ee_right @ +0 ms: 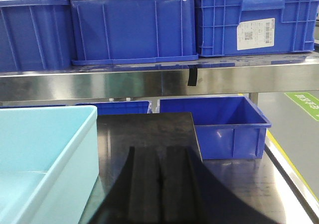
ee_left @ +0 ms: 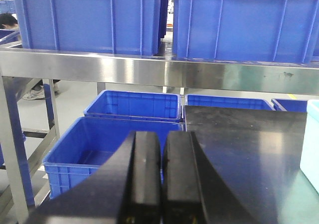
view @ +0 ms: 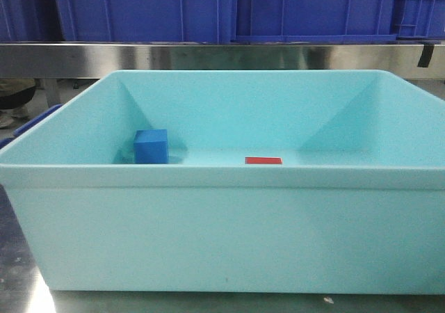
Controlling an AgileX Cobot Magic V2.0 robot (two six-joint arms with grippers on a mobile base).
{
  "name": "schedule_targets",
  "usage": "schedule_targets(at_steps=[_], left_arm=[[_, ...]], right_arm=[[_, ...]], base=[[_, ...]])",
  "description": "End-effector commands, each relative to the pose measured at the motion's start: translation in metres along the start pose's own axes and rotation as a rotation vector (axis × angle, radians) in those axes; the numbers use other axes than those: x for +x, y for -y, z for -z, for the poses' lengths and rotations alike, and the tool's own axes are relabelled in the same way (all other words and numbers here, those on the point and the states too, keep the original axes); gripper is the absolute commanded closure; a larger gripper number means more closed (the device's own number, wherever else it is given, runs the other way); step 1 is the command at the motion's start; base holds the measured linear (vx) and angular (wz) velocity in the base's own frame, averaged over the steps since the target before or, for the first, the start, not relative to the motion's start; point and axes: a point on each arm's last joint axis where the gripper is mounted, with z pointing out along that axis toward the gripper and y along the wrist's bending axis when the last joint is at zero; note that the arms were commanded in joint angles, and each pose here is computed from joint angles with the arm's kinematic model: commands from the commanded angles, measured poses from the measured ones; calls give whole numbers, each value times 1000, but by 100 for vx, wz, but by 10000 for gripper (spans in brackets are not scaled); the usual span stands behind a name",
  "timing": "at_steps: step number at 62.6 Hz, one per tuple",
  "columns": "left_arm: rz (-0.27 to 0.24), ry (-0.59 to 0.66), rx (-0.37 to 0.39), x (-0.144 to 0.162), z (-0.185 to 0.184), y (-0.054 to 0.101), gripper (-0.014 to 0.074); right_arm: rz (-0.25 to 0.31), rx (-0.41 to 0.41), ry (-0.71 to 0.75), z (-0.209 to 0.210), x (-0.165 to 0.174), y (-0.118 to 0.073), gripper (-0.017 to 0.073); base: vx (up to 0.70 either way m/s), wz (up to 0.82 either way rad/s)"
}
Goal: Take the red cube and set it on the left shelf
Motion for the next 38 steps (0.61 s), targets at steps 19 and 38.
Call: schedule_targets(at_steps=[19,38], left_arm=[[14,67,-6,0,0,-1,492],[14,67,-6,0,0,-1,492]], right_arm=[[17,-21,125,3,-17,-3,504],[17,-21,125,3,-17,-3,504]], base=[[0,0],[0,0]])
